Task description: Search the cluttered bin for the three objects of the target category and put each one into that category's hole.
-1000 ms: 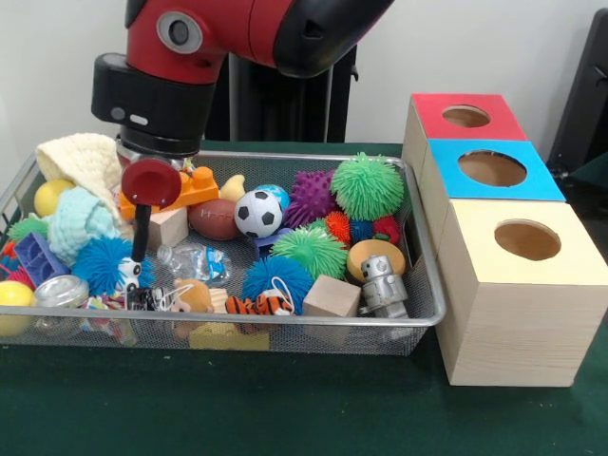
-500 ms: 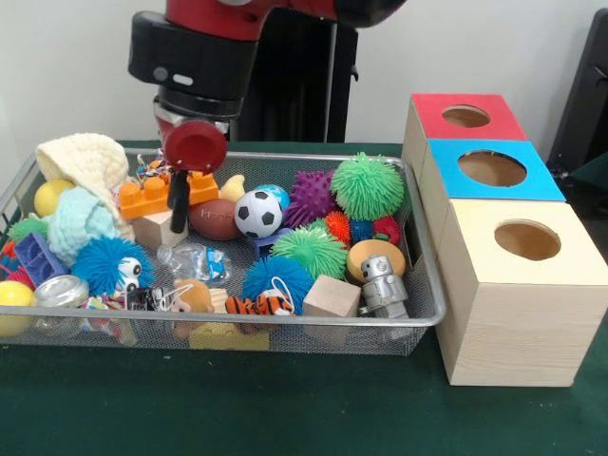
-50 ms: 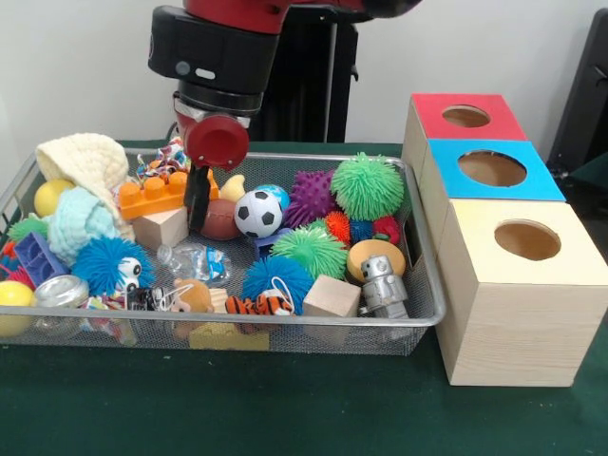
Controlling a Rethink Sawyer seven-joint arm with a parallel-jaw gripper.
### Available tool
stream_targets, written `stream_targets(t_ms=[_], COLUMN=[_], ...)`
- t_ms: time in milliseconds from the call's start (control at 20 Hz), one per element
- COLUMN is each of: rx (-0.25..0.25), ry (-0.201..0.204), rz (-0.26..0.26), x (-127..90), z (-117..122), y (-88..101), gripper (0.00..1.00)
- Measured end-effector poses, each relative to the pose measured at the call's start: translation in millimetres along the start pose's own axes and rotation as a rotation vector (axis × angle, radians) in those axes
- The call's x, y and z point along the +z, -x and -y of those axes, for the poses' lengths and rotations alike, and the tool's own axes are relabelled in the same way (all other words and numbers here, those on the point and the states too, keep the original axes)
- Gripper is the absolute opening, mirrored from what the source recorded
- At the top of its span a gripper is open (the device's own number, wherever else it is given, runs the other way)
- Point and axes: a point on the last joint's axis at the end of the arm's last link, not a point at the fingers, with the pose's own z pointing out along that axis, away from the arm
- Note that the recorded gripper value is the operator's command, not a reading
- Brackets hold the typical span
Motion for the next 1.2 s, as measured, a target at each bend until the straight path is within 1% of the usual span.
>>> stream_targets(t_ms=[300, 650, 850, 1000, 1200], rx=[0.007, 0.019, 0.029, 0.046, 0.075], ry=[0.008, 0.011, 0.010, 0.006, 0.004], rz=[-0.005, -0.040, -0.065, -0.086, -0.100], x=[6.9, 23.4, 33.1, 40.9, 51.4], z=[-5.2, -16.0, -23.2, -30.5, -40.9], y=[-3.8, -17.0, -27.9, -40.5, -55.8], gripper=[1.00, 1.00, 1.00, 1.00, 1.00])
